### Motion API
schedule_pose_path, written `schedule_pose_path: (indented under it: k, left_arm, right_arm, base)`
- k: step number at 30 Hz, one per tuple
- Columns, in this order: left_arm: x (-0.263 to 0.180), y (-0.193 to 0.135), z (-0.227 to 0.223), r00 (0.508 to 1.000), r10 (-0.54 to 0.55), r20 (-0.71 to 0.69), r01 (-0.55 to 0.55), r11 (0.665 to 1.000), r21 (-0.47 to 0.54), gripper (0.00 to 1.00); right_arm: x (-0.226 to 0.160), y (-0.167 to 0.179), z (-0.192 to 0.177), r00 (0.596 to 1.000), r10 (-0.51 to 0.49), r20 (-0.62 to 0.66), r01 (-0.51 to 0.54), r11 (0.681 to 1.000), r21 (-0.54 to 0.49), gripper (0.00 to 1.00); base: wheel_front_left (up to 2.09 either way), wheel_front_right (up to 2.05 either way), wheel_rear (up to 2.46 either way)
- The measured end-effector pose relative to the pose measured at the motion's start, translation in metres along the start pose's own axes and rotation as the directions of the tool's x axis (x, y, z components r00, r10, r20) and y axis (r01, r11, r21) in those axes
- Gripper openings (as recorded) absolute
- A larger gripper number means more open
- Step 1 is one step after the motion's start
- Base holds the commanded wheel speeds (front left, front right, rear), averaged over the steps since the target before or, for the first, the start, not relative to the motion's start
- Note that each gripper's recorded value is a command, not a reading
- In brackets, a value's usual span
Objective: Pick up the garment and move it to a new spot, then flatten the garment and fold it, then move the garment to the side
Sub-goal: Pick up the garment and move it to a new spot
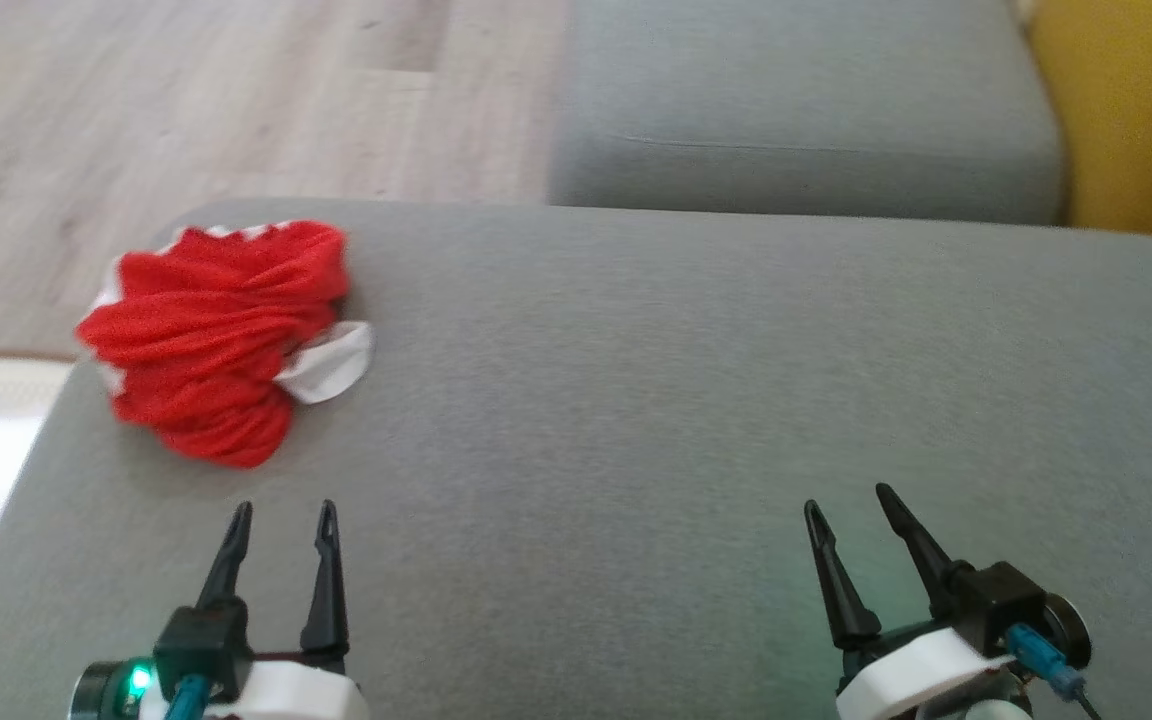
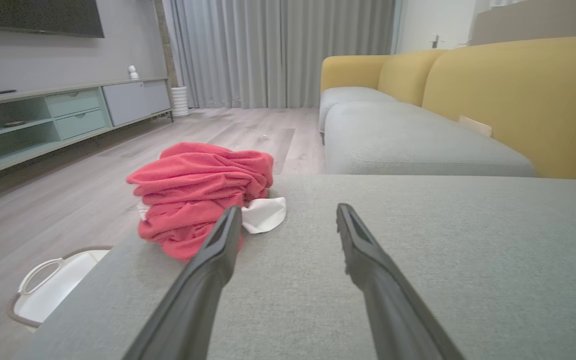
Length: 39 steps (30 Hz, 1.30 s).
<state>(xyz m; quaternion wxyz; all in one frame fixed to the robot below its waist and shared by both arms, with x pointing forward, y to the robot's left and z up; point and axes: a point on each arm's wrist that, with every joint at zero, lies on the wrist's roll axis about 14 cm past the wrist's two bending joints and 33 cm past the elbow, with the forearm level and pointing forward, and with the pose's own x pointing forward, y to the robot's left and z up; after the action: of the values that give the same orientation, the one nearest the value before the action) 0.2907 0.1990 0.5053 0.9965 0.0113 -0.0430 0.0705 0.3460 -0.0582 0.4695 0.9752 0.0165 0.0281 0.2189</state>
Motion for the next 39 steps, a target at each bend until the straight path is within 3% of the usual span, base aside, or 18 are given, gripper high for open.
schedule_pose_path:
  k: [16,30,39]
  left_arm:
    - [-0.054,0.075,-0.009,0.963,0.267,-0.027,-0.267,0.964,0.015,1.00]
    - [-0.058,0.087,-0.002,0.952,0.306,-0.016,-0.305,0.952,0.028,1.00]
    - [0.007,0.081,0.054,0.963,0.224,0.154,-0.234,0.971,0.053,1.00]
  right_arm:
    - [0.032,0.059,0.003,0.979,0.205,-0.008,-0.205,0.979,-0.021,1.00]
    - [0.034,0.065,-0.011,0.973,0.227,-0.049,-0.227,0.974,0.005,1.00]
    - [0.036,0.043,-0.037,0.978,0.174,-0.116,-0.173,0.985,0.016,1.00]
  base:
    - [0.00,0.00,0.00]
    - [0.00,0.00,0.00]
    - [0.00,0.00,0.00]
